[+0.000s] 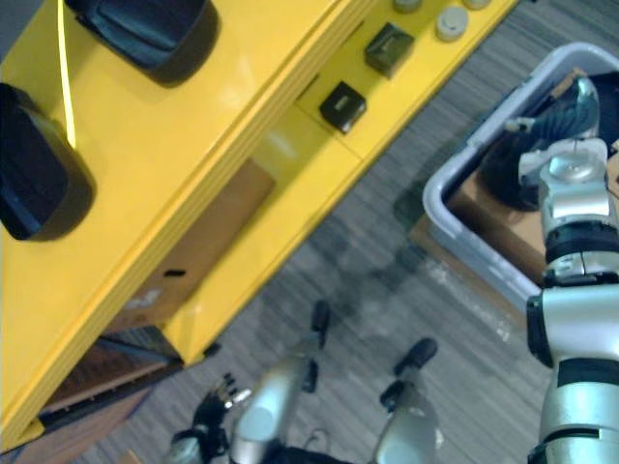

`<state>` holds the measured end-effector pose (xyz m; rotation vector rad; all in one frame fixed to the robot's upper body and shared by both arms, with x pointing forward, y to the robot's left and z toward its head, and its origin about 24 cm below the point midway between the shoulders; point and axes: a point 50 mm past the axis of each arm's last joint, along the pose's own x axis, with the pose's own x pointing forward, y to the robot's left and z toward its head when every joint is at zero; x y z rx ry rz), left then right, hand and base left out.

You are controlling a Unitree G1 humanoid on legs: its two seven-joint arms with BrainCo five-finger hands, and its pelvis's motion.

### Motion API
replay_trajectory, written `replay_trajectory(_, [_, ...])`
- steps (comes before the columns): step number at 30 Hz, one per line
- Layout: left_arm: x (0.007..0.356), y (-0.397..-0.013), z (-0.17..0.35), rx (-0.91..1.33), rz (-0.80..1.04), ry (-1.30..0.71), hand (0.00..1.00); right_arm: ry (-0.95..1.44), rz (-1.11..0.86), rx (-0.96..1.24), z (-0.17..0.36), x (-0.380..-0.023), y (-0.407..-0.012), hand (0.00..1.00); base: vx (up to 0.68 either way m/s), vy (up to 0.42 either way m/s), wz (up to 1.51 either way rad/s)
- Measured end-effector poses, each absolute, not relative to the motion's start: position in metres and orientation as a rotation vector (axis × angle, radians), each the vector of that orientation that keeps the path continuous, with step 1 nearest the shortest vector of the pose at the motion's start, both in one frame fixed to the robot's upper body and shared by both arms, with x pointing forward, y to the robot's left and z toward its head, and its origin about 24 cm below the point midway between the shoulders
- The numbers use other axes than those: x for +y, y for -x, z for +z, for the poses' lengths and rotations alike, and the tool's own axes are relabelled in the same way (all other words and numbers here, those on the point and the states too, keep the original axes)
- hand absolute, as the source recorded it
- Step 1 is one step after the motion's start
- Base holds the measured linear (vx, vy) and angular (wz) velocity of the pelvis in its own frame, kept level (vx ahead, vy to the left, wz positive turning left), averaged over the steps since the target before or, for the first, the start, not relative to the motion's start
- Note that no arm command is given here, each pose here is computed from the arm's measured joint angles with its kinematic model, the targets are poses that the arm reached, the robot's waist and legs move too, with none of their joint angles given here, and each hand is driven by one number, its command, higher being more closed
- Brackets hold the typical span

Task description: Walk over and take plastic housings, then place them on the shelf

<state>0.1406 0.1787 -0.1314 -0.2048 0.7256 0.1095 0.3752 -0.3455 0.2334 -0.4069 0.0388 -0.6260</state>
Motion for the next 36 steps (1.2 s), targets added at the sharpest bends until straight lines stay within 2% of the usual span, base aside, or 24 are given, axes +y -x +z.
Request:
replay_trajectory(4, [0.178, -0.142, -0.132, 0.728, 0.106, 0.201, 0.0, 0.33, -0.667, 0.171, 0.204, -0.359, -0.367, 0.0, 0.0, 0.0, 0.0])
replay_trajectory(13, [0.178, -0.142, -0.133, 0.739, 0.106, 0.199, 0.0, 0.238, -0.704, 0.189, 0.198, -0.369, -0.359, 0.0, -0.01, -0.012, 0.0])
replay_trajectory(28, [0.179, -0.137, -0.137, 0.777, 0.115, 0.177, 0.0, 0.171, -0.755, 0.329, 0.162, -0.384, -0.342, 0.0, -0.02, -0.02, 0.0])
replay_trajectory(36, [0.187, -0.136, -0.136, 0.784, 0.124, 0.156, 0.0, 0.055, -0.747, 0.398, 0.139, -0.386, -0.335, 0.0, -0.03, -0.041, -0.01])
